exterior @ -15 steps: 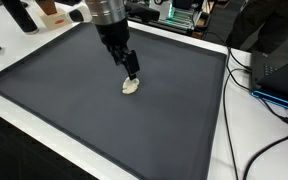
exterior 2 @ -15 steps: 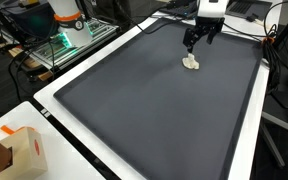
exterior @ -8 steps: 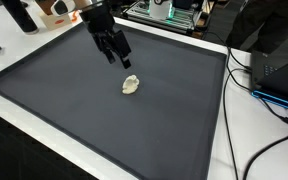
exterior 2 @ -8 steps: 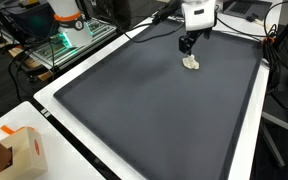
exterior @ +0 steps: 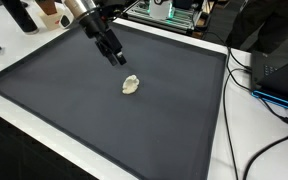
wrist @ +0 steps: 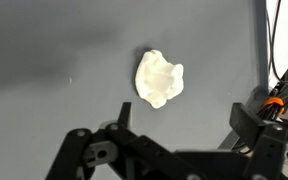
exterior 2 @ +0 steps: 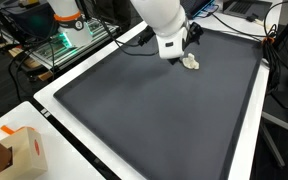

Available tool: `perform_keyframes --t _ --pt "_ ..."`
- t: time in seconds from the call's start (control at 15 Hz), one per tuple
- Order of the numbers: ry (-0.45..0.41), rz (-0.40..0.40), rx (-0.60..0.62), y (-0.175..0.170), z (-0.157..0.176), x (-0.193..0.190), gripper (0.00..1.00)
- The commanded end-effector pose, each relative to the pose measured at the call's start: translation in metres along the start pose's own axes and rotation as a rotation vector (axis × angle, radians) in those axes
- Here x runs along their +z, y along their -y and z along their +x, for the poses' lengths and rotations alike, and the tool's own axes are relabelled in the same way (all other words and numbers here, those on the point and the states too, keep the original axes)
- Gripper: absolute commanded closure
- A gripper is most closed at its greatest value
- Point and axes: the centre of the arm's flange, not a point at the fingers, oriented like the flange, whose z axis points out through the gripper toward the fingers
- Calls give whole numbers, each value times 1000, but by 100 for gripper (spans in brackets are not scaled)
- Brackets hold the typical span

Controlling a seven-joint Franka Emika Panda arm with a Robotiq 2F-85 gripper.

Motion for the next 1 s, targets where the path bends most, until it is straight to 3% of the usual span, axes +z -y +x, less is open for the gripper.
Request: perform_keyframes --t 0.0,0.47,0.93 --pt "34 69 49 -28 -9 11 0" --pt "77 125 170 -60 -11 27 0" --pt "112 151 300 -69 -7 31 0"
